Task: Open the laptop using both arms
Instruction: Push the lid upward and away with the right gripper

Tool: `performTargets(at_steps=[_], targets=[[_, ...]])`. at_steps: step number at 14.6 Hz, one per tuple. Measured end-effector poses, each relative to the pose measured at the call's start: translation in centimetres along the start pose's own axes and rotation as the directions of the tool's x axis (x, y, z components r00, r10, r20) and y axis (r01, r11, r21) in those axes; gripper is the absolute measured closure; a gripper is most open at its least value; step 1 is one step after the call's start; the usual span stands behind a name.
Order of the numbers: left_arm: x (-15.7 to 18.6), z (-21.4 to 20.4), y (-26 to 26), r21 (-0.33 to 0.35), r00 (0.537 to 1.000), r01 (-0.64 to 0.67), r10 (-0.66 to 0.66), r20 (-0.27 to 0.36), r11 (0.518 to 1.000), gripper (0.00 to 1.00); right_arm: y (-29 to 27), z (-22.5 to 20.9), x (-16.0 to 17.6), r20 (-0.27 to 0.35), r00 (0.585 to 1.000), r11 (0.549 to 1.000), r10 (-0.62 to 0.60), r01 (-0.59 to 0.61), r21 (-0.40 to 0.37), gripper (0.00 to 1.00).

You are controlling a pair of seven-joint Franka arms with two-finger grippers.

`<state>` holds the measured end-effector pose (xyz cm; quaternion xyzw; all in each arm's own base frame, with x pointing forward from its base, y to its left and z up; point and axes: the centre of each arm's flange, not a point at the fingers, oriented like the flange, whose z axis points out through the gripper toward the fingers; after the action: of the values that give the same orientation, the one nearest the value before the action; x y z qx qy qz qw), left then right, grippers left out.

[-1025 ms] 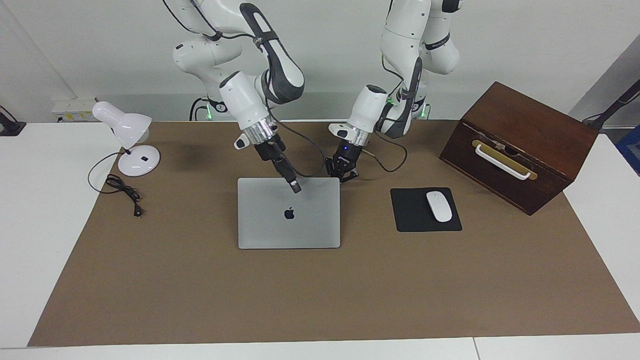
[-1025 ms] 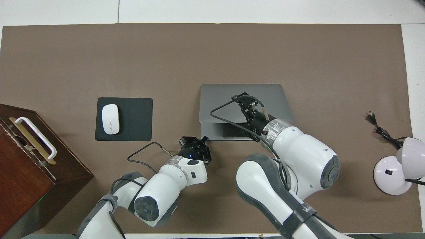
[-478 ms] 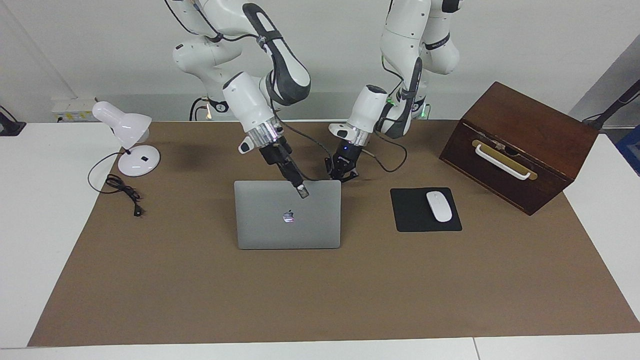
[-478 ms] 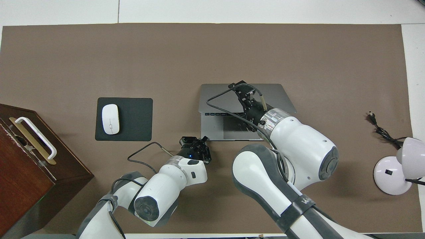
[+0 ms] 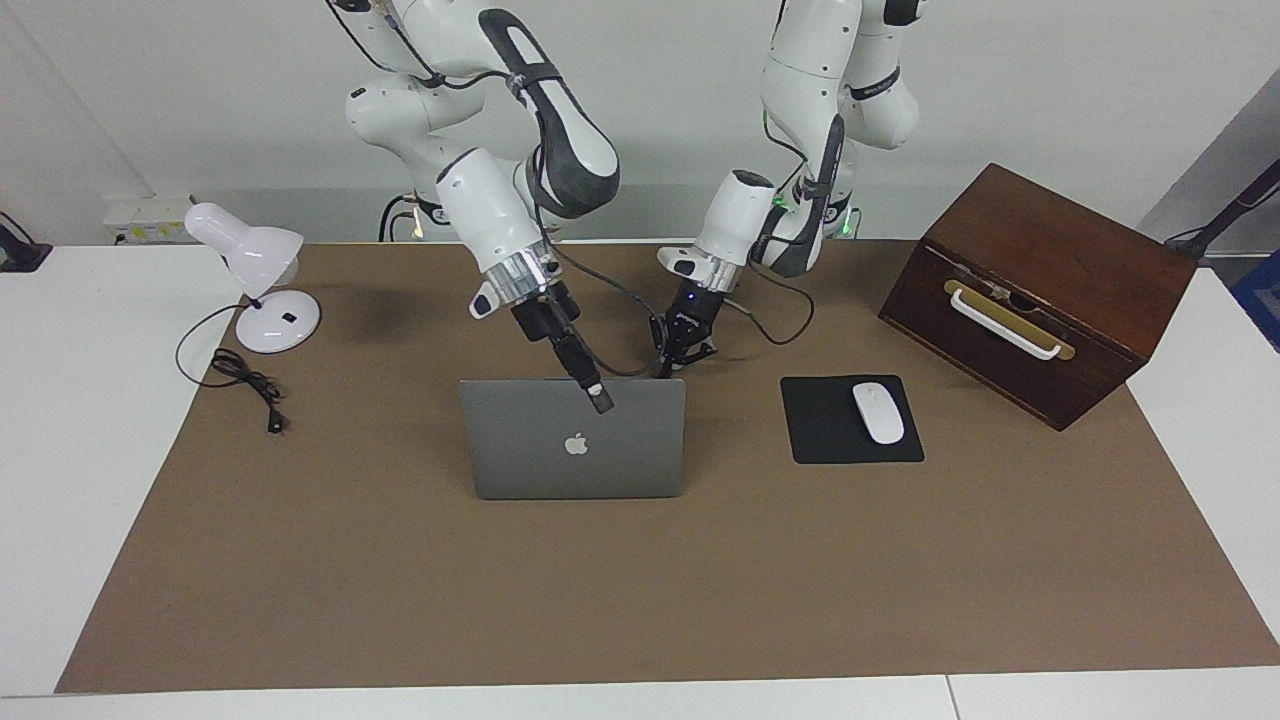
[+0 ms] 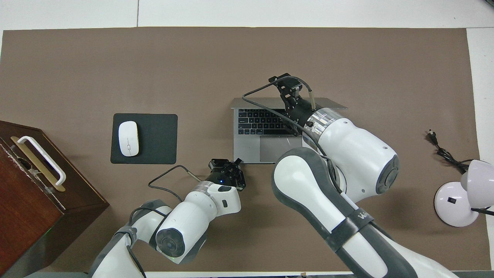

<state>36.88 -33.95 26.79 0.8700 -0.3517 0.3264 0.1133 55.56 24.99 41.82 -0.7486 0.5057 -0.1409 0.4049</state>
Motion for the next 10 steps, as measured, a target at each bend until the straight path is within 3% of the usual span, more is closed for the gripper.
performTargets(at_steps=[10], targets=[[0.0,0.0,0.0,0.0,1.0,0.0,0.0,-0.001,1.0,0.99,-2.2,2.5,2.3,-0.021,1.0,0.999,0.002,-0.001,0.034,0.0]])
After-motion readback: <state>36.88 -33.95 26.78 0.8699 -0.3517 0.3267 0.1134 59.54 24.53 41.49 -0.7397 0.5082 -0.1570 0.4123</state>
